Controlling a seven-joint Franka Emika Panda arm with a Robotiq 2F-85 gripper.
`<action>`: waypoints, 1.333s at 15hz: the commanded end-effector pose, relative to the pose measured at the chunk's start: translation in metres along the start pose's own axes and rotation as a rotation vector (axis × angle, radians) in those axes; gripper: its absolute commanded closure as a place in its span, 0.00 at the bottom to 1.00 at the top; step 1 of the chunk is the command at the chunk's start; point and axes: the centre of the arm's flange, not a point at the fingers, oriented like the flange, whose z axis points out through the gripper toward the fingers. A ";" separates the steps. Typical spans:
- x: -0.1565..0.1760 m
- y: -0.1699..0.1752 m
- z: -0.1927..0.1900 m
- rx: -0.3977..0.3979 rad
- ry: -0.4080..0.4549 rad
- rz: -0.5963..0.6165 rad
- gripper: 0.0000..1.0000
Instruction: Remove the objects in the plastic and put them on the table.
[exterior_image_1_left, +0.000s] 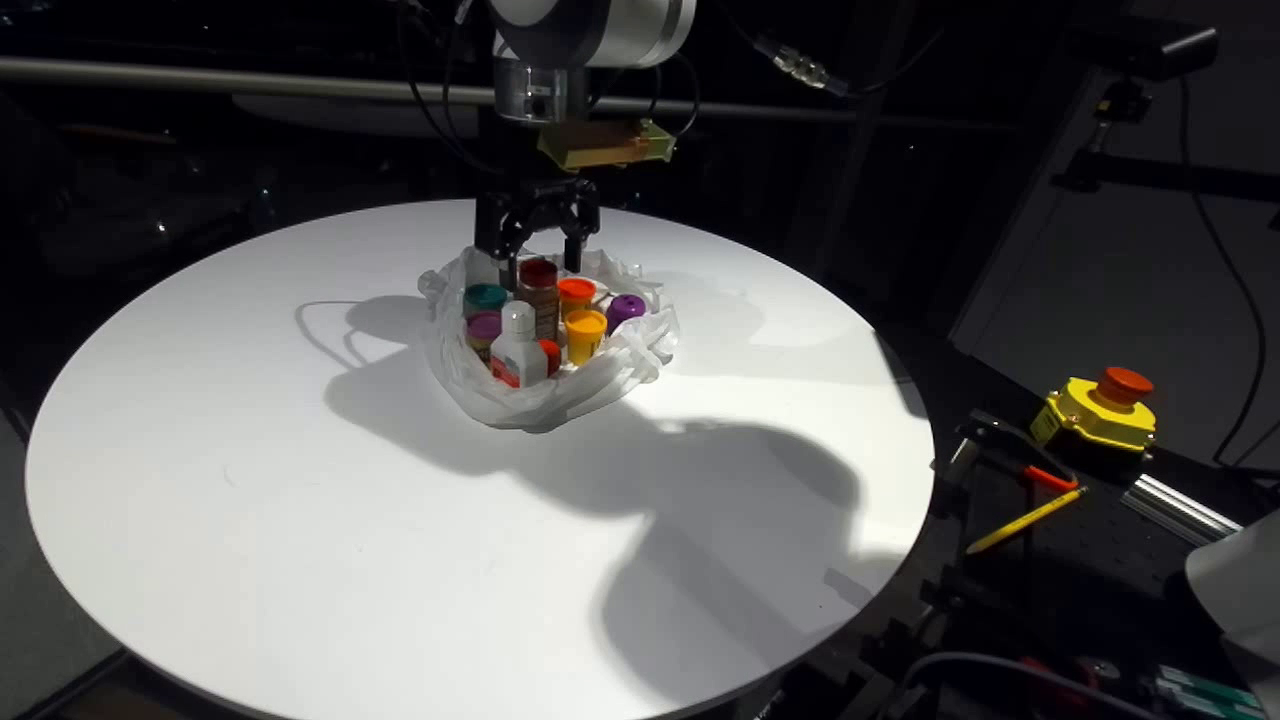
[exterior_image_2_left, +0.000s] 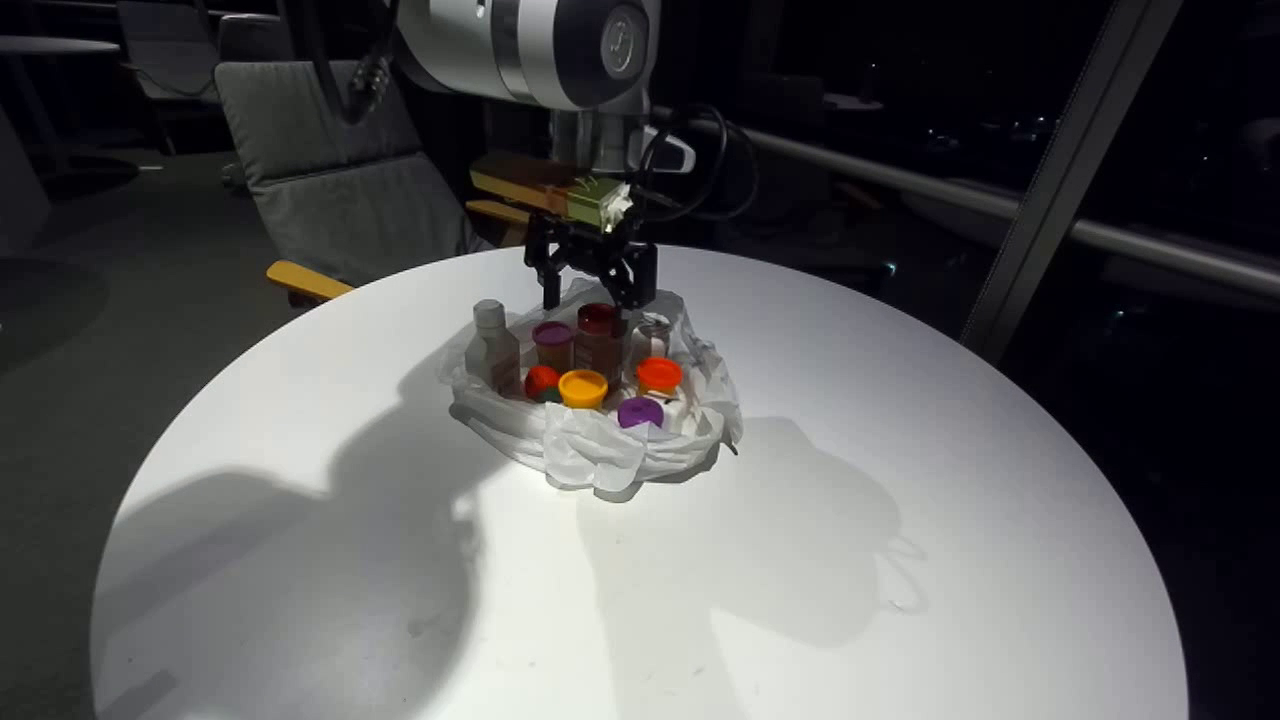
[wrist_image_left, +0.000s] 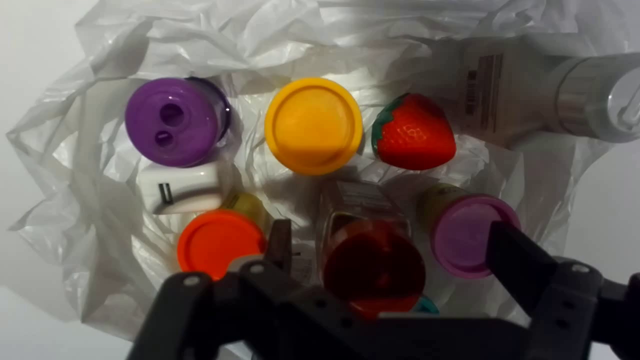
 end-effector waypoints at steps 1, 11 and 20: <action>0.024 -0.001 0.005 -0.011 0.018 0.018 0.26; 0.000 0.001 -0.041 -0.008 0.044 0.063 0.74; -0.104 0.060 -0.149 0.005 0.124 0.189 0.74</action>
